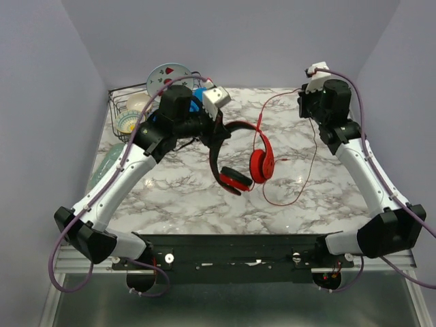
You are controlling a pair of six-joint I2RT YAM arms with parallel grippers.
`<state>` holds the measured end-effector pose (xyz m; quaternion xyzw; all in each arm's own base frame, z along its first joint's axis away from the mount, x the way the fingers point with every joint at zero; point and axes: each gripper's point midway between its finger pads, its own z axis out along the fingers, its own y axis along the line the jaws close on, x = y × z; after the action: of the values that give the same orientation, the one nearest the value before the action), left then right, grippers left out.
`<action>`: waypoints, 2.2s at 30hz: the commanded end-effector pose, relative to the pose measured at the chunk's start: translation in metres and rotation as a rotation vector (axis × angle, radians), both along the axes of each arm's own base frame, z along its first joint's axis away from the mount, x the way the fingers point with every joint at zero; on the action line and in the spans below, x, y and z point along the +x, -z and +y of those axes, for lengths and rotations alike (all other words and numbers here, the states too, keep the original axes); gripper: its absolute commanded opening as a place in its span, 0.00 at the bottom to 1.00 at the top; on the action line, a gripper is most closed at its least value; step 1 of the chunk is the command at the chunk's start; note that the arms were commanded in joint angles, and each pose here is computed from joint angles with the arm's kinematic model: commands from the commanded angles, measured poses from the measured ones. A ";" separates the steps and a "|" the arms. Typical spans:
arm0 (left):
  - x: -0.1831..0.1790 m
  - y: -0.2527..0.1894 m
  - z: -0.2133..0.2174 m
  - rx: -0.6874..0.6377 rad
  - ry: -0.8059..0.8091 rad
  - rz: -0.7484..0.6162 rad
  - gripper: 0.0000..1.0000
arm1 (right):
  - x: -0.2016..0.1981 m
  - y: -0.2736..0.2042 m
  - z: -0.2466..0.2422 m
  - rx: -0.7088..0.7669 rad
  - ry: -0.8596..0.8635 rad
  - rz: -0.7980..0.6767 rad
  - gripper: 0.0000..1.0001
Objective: Wrap the headphones
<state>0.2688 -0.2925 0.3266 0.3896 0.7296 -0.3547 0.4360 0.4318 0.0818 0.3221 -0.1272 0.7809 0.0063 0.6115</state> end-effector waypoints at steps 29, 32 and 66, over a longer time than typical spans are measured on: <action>0.097 -0.232 0.129 -0.521 -0.675 -0.123 0.00 | -0.015 0.141 0.242 0.471 -0.592 0.291 0.39; 0.099 -0.238 0.133 -0.532 -0.678 -0.132 0.00 | -0.018 0.157 0.242 0.457 -0.581 0.313 0.39; 0.247 -0.151 0.352 -0.181 -1.509 -0.580 0.00 | -0.172 0.155 0.335 -0.260 -0.853 0.359 0.01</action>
<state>0.5122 0.0226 0.4435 -0.1630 0.7026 -0.0149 0.6925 0.2734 0.4345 0.1277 -0.4825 0.7597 0.2169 0.3781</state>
